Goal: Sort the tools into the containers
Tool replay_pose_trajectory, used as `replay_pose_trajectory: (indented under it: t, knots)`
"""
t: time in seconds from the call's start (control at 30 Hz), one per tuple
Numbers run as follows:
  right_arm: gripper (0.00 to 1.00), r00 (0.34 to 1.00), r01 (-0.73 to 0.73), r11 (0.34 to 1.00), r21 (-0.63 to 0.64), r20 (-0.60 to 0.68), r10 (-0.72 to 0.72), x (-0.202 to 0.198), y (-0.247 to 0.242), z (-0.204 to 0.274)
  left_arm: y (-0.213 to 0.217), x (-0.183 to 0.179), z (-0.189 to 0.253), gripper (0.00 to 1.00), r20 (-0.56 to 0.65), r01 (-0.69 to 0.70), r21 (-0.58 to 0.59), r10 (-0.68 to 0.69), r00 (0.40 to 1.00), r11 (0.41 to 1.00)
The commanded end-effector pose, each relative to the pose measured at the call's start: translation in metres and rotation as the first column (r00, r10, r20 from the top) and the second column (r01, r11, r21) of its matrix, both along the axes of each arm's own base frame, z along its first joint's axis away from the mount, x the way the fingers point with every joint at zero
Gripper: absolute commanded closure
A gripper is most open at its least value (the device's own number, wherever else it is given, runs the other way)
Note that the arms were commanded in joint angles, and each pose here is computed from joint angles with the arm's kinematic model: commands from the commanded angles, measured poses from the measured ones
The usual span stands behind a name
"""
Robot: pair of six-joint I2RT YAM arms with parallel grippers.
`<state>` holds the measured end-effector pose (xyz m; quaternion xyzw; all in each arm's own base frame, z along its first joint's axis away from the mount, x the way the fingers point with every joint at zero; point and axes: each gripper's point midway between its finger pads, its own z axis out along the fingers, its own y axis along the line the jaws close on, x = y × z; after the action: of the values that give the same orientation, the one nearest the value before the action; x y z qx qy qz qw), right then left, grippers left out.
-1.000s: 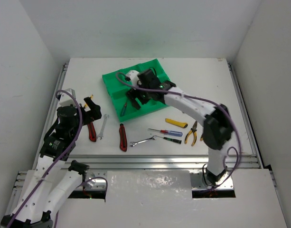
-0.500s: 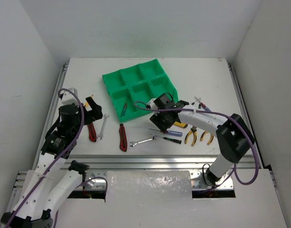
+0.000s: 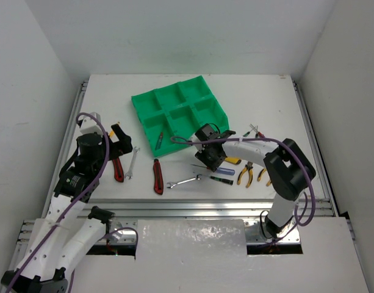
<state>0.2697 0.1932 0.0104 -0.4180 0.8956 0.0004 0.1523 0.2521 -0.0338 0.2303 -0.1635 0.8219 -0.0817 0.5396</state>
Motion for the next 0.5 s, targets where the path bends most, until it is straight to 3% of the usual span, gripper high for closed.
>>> replay_pose_trajectory:
  t: [0.0,0.2,0.47]
  knots:
    - [0.6,1.0,-0.007,1.0,0.0,0.028,0.007,0.012,0.0,-0.002,-0.004,0.004,0.017,0.01,0.062,0.019,-0.012,-0.018,0.998,1.0]
    - [0.6,0.999,-0.019,1.0,-0.018,-0.036,0.018,0.004,0.0,-0.017,-0.005,0.004,0.017,0.01,0.063,0.022,-0.012,-0.022,0.998,1.0]
    - [0.83,0.999,-0.002,0.999,-0.037,0.032,0.003,0.018,-0.003,-0.009,-0.005,0.004,0.018,0.01,0.068,0.024,-0.013,-0.023,0.997,1.0]
